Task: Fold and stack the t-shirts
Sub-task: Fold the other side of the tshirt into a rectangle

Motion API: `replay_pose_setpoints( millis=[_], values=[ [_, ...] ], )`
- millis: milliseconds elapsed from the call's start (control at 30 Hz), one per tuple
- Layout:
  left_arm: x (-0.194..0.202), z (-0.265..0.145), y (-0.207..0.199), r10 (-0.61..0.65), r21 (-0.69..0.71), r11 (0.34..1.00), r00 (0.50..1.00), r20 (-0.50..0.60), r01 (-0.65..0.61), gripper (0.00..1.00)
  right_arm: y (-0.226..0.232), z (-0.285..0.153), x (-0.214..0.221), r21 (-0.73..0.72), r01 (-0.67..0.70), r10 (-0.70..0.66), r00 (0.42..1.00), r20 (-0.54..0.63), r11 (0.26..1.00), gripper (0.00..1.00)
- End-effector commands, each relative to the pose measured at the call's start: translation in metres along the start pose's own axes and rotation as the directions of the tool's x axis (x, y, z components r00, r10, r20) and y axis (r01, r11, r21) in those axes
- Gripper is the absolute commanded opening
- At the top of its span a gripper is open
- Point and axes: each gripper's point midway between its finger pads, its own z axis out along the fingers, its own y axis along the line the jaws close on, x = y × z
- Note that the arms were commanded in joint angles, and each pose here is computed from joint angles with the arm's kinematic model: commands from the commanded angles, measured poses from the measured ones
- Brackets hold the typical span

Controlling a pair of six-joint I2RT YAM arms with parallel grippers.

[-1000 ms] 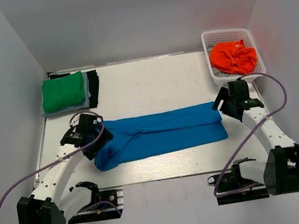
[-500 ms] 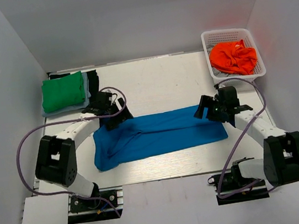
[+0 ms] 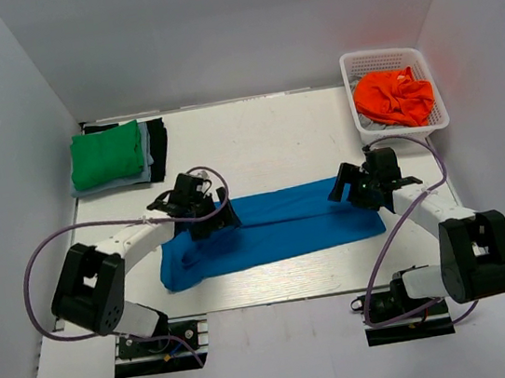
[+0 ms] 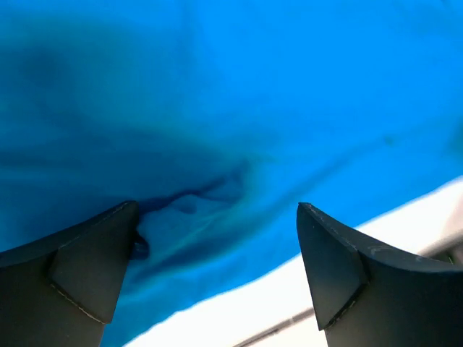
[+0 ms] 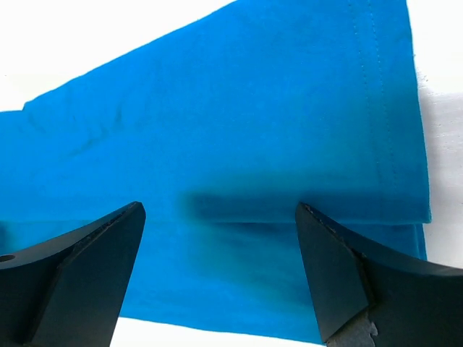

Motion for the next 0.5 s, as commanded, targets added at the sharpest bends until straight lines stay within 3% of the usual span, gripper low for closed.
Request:
replay_pose_setpoints(
  millis=[0,133,333,467],
  values=[
    [0.009,-0.017,-0.023,0.017,0.096,0.995,1.000,-0.006,-0.016,1.00,0.001,0.001,-0.009,0.001,-0.007,0.007,0.999,0.040,1.000,0.90],
    [0.047,-0.022,-0.037,0.044,0.180,0.983,0.995,-0.090,-0.027,1.00,-0.001,-0.002,-0.011,0.015,-0.007,0.007,0.999,0.047,1.000,0.90],
    [0.098,-0.017,-0.024,0.054,0.127,0.992,0.968,-0.244,-0.024,1.00,-0.002,-0.007,-0.019,0.029,-0.003,0.001,0.997,0.075,1.000,0.90],
    [0.079,-0.037,-0.045,0.098,0.128,0.989,0.980,-0.172,-0.076,1.00,0.004,-0.016,-0.028,0.013,0.019,-0.020,0.994,0.110,1.000,0.90]
  ],
)
